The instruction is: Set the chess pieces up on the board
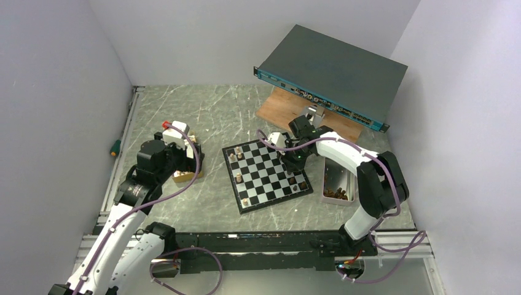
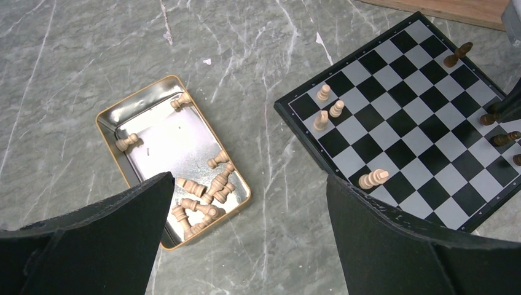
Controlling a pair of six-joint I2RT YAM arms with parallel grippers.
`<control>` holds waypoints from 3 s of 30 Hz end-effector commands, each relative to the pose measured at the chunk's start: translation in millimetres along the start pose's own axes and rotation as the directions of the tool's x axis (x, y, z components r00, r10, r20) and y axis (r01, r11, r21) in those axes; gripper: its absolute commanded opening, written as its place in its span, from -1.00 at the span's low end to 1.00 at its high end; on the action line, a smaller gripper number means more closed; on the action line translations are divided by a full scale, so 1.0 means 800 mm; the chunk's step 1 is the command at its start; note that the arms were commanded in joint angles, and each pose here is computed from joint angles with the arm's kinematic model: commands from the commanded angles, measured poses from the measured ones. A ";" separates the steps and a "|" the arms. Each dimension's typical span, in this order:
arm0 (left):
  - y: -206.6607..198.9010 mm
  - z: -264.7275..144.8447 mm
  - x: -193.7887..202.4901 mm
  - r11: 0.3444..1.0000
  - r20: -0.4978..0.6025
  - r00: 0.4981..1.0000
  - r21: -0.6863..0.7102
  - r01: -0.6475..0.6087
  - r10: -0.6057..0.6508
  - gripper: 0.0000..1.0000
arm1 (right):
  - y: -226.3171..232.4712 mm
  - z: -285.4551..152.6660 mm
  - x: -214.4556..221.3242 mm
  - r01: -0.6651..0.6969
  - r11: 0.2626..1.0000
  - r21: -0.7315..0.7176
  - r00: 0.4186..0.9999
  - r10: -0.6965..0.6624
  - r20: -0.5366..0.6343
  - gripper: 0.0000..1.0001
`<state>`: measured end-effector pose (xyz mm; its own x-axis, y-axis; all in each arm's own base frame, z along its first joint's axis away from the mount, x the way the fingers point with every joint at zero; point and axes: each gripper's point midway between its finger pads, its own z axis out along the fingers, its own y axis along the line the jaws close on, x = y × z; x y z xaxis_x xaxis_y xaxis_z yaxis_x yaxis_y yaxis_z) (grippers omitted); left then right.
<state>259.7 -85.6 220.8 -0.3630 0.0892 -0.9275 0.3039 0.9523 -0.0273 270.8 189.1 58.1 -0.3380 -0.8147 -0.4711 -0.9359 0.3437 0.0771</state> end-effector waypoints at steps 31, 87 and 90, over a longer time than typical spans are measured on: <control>-0.001 0.005 -0.007 1.000 0.021 1.000 0.013 0.014 -0.014 0.99 | -0.007 -0.008 -0.023 0.004 0.999 0.037 0.999 -0.005 0.042 -0.11; -0.060 -0.067 -0.079 0.948 0.134 0.974 0.287 0.140 -0.184 0.99 | 0.014 -0.399 -0.042 -0.622 0.734 0.272 0.513 0.119 0.850 1.00; -0.062 -0.069 -0.079 0.945 0.137 0.973 0.298 0.138 -0.186 0.99 | 0.016 -0.398 -0.041 -0.621 0.738 0.265 0.512 0.125 0.850 1.00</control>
<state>223.3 -119.1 279.9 -0.3319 -0.1165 -0.9361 0.4624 0.8449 -0.2691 236.1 74.1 345.5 -0.2313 -0.0093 -0.9728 -0.4718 0.8756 0.1038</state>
